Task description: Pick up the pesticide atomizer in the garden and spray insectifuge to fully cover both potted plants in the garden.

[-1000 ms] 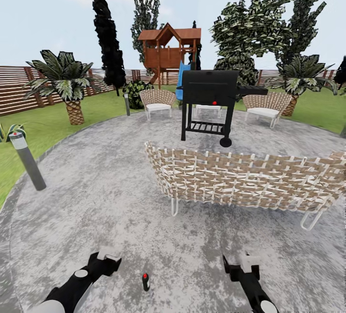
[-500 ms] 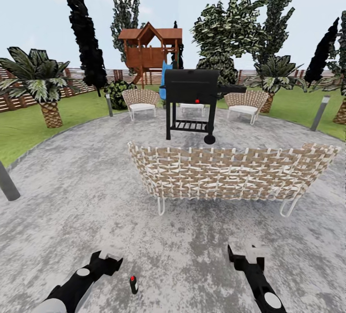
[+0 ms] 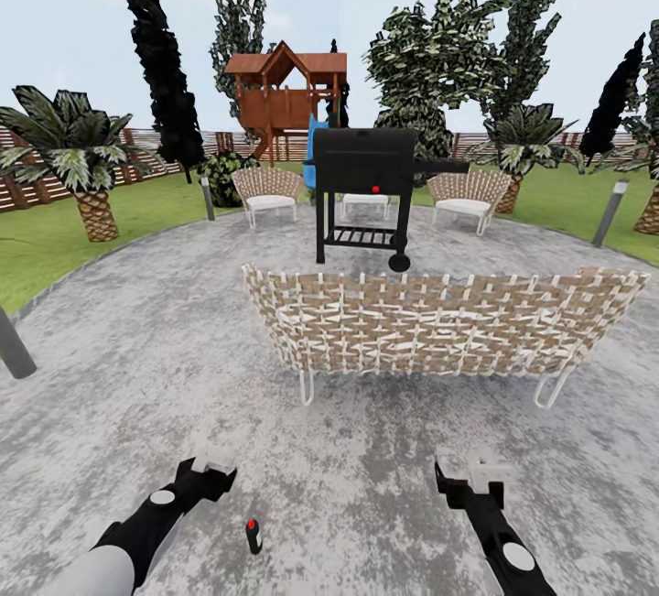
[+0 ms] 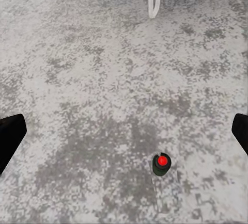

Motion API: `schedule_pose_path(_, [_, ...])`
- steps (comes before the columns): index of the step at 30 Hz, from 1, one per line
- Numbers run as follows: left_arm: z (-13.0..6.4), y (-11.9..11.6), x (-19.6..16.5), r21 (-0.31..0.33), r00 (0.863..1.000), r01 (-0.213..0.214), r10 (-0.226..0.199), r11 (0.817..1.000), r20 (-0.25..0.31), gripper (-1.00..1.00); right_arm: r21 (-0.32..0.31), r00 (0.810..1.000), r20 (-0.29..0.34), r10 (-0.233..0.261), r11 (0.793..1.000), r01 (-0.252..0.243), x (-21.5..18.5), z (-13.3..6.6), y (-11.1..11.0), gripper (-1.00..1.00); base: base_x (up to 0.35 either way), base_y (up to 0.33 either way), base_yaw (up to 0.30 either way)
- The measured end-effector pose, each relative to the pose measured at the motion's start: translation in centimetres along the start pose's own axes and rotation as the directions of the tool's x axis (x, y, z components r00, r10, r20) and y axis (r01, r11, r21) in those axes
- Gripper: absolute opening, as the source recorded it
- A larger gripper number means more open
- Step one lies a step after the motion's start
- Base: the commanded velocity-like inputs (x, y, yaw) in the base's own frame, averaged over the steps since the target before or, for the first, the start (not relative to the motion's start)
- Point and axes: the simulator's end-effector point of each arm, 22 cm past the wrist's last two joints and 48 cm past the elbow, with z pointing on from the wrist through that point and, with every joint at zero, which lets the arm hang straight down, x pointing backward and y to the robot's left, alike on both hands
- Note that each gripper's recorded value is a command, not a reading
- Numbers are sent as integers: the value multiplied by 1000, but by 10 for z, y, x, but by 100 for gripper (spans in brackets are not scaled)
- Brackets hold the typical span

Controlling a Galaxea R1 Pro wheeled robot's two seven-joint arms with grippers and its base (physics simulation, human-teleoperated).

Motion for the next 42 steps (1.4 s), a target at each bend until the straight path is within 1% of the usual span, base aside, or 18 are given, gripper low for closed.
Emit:
schedule_pose_path(2, [2,-1,5,0,1000,2,-2,1000,-2,100,-1,1000,-13,-1,1000,1,7,1,0,100,0,0,0])
schedule_pose_path(7, [7,-2,17,-1,1000,4,-4,1000,-4,100,5,1000,-19,-9,1000,9,18,4,-5,100,0,0,0])
schedule_pose_path(24, [25,-9,47,0,1000,4,-4,1000,-3,100,7,1000,-18,-12,1000,12,53,12,-5,100,0,0,0])
schedule_pose_path(31, [33,-12,60,-2,1000,22,-22,1000,1,100,3,1000,-19,-13,1000,13,69,15,-3,100,0,0,0])
schedule_pose_path(39, [41,-16,76,0,1000,24,-24,1000,4,100,4,1000,-16,-12,1000,12,85,19,-2,100,0,0,0])
schedule_pose_path(40, [42,-16,78,0,1000,24,-24,1000,4,100,5,1000,-16,-12,1000,12,87,19,-3,100,0,0,0])
schedule_pose_path(42, [45,-16,79,-2,1000,26,-26,1000,10,100,15,1000,-2,-20,1000,20,84,21,-11,100,0,0,0])
